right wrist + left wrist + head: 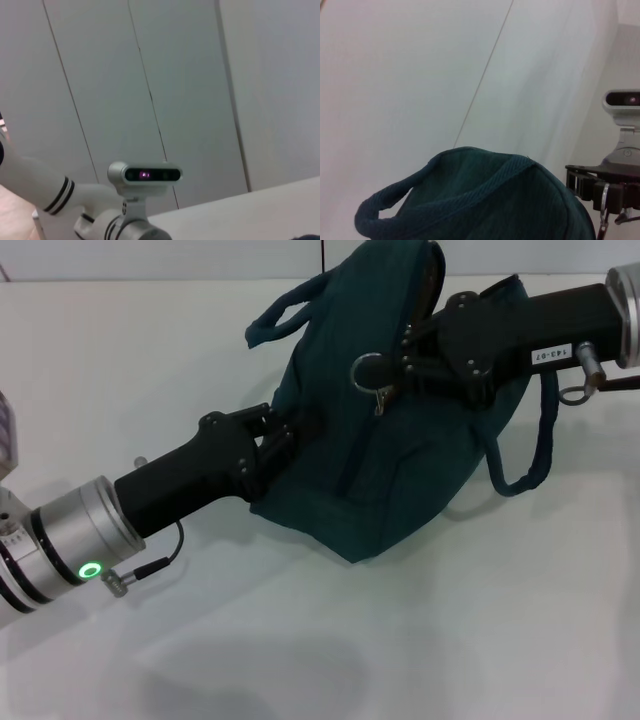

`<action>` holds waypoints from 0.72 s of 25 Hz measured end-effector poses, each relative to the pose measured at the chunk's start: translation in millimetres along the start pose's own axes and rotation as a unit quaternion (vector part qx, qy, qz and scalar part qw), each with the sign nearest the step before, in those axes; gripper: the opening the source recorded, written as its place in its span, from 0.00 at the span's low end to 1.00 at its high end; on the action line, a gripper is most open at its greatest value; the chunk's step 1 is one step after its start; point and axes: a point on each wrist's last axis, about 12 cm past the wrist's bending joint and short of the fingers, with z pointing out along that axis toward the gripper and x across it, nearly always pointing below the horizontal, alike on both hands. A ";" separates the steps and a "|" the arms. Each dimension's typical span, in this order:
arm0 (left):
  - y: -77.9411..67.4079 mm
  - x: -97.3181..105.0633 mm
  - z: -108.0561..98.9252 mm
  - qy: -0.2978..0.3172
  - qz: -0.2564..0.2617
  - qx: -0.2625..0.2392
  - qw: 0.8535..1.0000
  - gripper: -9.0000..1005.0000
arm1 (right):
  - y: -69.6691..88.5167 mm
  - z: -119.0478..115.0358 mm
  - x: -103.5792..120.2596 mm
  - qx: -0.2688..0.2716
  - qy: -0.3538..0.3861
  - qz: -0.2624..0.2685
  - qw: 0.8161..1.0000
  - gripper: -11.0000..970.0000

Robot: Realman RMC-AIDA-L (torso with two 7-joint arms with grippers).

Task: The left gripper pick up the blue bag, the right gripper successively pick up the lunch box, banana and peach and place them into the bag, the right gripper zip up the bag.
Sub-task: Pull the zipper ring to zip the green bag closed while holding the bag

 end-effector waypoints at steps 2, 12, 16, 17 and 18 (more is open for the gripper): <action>-0.4 0.2 0.1 0.000 0.000 0.001 1.000 0.20 | 0.0 -0.9 1.0 0.000 -0.011 0.007 1.000 0.05; -0.8 0.7 0.1 0.005 0.000 0.005 1.000 0.09 | -0.9 -23.8 4.3 0.026 -0.061 0.039 0.997 0.05; -1.4 0.7 2.7 0.010 0.002 0.012 1.000 0.07 | -1.8 -31.0 4.9 0.038 -0.074 0.047 0.995 0.05; -2.0 1.3 3.1 0.013 0.001 0.015 1.000 0.07 | -2.0 -32.0 4.9 0.039 -0.075 0.049 0.995 0.05; -2.4 1.7 3.5 0.015 0.001 0.018 1.000 0.07 | -2.2 -32.7 4.8 0.040 -0.076 0.051 0.995 0.05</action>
